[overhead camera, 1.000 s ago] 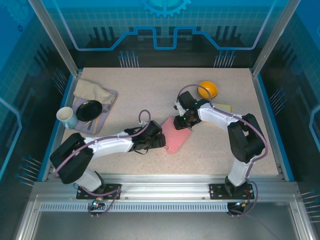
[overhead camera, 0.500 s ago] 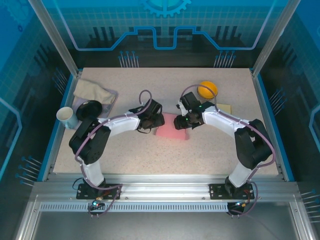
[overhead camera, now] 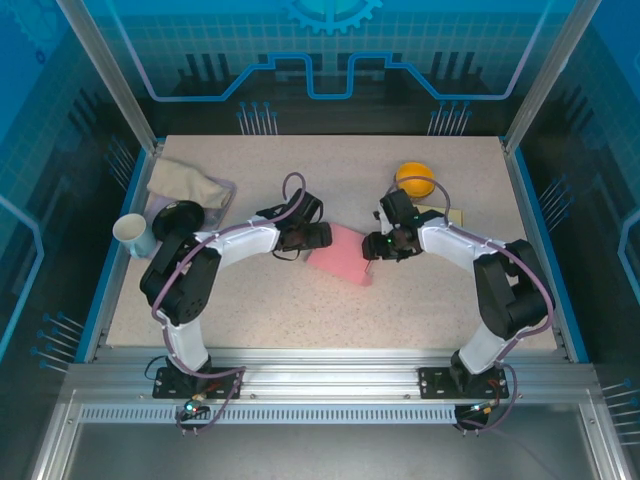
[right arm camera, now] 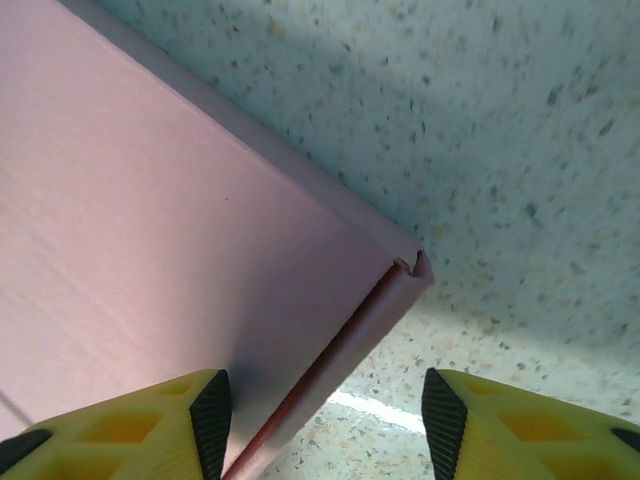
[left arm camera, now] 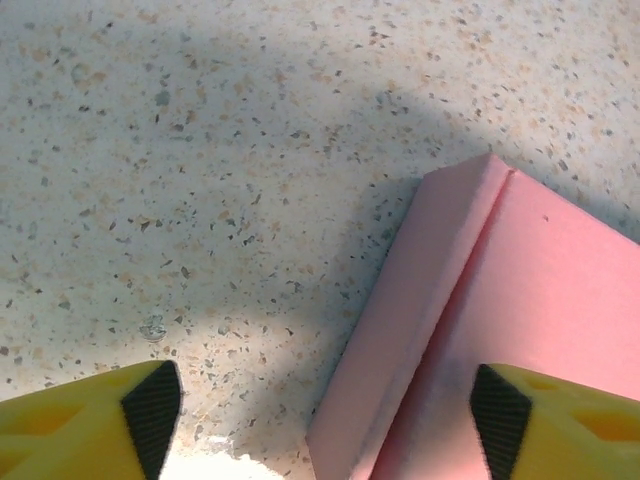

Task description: Fold the paper box

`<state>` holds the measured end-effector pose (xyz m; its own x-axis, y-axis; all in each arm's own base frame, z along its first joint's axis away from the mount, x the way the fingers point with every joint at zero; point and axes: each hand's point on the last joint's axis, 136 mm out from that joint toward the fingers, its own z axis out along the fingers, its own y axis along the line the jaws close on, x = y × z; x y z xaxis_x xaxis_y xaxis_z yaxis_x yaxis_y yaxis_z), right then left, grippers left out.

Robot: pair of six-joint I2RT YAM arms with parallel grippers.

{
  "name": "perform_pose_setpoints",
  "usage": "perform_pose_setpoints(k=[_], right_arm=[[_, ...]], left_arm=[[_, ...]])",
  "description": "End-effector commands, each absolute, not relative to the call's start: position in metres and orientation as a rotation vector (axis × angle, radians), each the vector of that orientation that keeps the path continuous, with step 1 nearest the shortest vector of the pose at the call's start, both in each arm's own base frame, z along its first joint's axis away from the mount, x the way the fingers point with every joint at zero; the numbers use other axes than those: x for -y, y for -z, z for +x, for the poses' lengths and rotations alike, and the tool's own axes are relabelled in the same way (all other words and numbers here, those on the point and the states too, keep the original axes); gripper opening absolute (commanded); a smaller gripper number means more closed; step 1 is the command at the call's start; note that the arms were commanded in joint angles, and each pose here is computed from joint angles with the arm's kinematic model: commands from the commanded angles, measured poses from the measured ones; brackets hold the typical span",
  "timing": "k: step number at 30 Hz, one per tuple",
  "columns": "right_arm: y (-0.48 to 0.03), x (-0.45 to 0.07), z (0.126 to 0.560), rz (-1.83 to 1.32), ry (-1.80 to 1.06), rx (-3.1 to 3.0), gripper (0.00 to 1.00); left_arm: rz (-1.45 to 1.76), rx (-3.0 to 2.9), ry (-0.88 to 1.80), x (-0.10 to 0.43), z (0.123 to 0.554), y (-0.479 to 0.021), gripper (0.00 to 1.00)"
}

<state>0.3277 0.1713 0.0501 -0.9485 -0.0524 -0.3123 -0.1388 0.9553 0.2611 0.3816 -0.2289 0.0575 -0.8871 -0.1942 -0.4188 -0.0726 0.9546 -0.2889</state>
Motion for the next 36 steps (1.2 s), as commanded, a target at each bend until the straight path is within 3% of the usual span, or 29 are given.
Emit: perform_pose_setpoints(k=[1, 4, 10, 18, 23, 36], right_arm=[[-0.054, -0.181, 0.333, -0.052, -0.51, -2.753, 0.57], [-0.045, -0.181, 0.333, -0.036, -0.514, -2.775, 0.57], [-0.034, -0.18, 0.329, -0.039, -0.52, -2.792, 0.56], [-0.029, -0.181, 0.328, -0.046, -0.535, -2.802, 0.56], [-0.03, -0.18, 0.329, -0.045, -0.543, -2.801, 0.56], [-0.023, -0.183, 0.329, -0.06, -0.566, -2.816, 0.56]], left_arm=[[-0.153, -2.628, 0.454, 0.233, 0.382, -0.085, 0.91], [-0.236, -2.657, 0.554, 0.231, 0.381, -0.09, 0.99], [-0.336, -2.729, 0.661, 0.243, 0.376, -0.086, 0.99], [-0.562, -2.877, 0.61, 0.244, 0.361, -0.056, 0.99], [-0.55, -2.903, 0.522, 0.241, 0.356, -0.05, 0.99], [-0.552, -2.918, 0.607, 0.26, 0.349, -0.041, 0.99]])
